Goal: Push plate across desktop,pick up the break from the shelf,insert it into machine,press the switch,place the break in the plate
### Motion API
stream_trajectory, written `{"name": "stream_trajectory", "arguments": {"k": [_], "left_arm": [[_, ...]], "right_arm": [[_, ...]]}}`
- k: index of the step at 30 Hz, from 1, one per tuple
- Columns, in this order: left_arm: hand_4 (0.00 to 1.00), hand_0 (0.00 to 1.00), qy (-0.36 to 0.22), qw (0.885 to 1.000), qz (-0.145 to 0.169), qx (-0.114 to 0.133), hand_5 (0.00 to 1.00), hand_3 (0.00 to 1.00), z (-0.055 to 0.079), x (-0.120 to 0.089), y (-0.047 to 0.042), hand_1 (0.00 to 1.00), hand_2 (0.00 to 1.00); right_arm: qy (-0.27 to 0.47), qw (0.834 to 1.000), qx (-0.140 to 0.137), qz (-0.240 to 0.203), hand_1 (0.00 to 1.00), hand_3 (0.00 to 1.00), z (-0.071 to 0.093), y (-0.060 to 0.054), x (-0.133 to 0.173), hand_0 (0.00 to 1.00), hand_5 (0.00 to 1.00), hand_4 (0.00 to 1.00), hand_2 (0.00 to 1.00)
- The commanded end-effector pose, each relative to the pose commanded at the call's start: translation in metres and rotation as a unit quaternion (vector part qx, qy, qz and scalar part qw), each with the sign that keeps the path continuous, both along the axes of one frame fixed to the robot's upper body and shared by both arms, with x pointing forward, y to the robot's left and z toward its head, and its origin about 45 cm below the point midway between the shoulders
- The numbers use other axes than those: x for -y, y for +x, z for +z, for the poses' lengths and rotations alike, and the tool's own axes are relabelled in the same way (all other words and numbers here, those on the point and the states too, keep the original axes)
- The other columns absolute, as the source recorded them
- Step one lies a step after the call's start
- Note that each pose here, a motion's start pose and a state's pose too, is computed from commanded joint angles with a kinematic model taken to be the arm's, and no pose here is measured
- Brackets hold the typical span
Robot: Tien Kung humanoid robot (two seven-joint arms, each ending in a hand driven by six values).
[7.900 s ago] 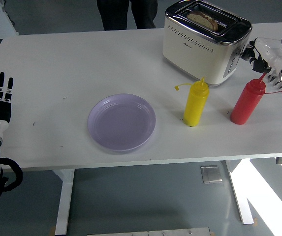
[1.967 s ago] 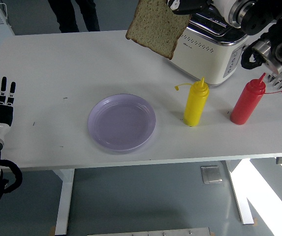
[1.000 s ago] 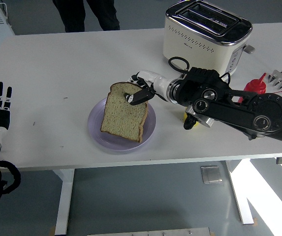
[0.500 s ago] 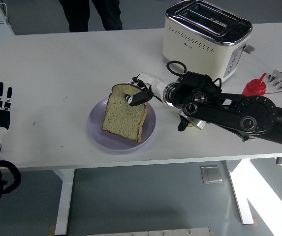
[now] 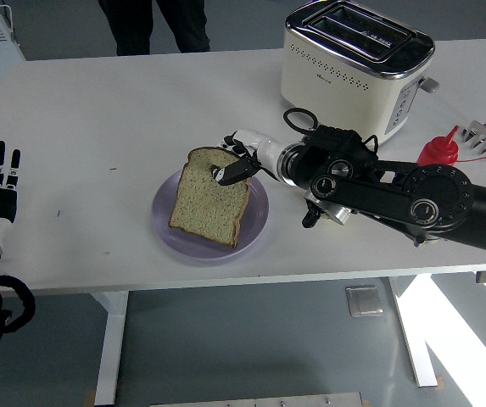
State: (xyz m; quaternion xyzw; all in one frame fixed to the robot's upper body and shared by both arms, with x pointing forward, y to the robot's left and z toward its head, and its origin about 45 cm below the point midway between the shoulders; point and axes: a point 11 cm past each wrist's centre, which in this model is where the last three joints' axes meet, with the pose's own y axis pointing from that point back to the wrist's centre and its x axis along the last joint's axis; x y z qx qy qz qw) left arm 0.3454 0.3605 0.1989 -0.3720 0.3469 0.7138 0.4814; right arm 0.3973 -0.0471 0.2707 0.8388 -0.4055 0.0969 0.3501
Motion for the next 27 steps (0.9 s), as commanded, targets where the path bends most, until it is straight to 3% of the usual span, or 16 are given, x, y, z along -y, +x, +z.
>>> {"name": "stream_trajectory", "arguments": {"k": [2, 7, 8, 13, 14, 19, 20, 27], "left_arm": [[0.639, 0.789, 0.000, 1.000, 0.000, 0.000, 0.998, 0.678, 0.0002, 0.0001, 0.0001, 0.739, 0.705], [0.639, 0.789, 0.000, 1.000, 0.000, 0.000, 0.998, 0.678, 0.0003, -0.0001, 0.0003, 0.739, 0.705], [0.637, 0.789, 0.001, 1.000, 0.000, 0.000, 0.998, 0.678, 0.0004, -0.0003, 0.0004, 0.739, 0.704], [0.637, 0.789, 0.001, 1.000, 0.001, 0.000, 0.998, 0.678, 0.0003, -0.0009, 0.0006, 0.739, 0.704], [0.636, 0.780, 0.001, 1.000, 0.002, 0.000, 0.998, 0.678, 0.0003, -0.0011, 0.0007, 0.738, 0.704], [0.636, 0.780, 0.002, 1.000, 0.004, 0.000, 0.998, 0.678, 0.0008, -0.0024, 0.0007, 0.738, 0.704], [0.635, 0.780, 0.002, 1.000, 0.004, 0.000, 0.998, 0.678, 0.0009, -0.0026, 0.0007, 0.737, 0.704], [0.635, 0.780, 0.003, 1.000, 0.007, 0.001, 0.998, 0.678, 0.0019, -0.0040, 0.0011, 0.738, 0.704]], "right_arm": [[-0.001, 1.000, 0.001, 0.003, 0.496, 0.541, -0.0002, -0.0003, -0.0009, 0.328, 0.012, 0.346, 0.560], [-0.003, 1.000, 0.005, 0.012, 0.496, 0.541, -0.0002, -0.0005, -0.0024, 0.328, 0.012, 0.346, 0.560], [-0.004, 1.000, 0.006, 0.014, 0.572, 0.559, 0.0000, -0.0005, -0.0028, 0.420, 0.078, 0.418, 0.606], [-0.005, 1.000, 0.006, 0.023, 0.572, 0.559, -0.0002, -0.0005, -0.0039, 0.420, 0.078, 0.418, 0.606], [-0.006, 1.000, 0.006, 0.024, 0.651, 0.611, -0.0004, -0.0006, -0.0040, 0.558, 0.118, 0.460, 0.662], [-0.011, 0.999, 0.005, 0.038, 0.651, 0.611, -0.0024, -0.0013, -0.0054, 0.558, 0.118, 0.460, 0.662], [-0.012, 0.999, 0.005, 0.039, 0.686, 0.656, -0.0026, -0.0013, -0.0055, 0.631, 0.146, 0.496, 0.691], [-0.021, 0.998, 0.007, 0.055, 0.702, 0.680, -0.0051, -0.0021, -0.0075, 0.662, 0.165, 0.517, 0.712]]}}
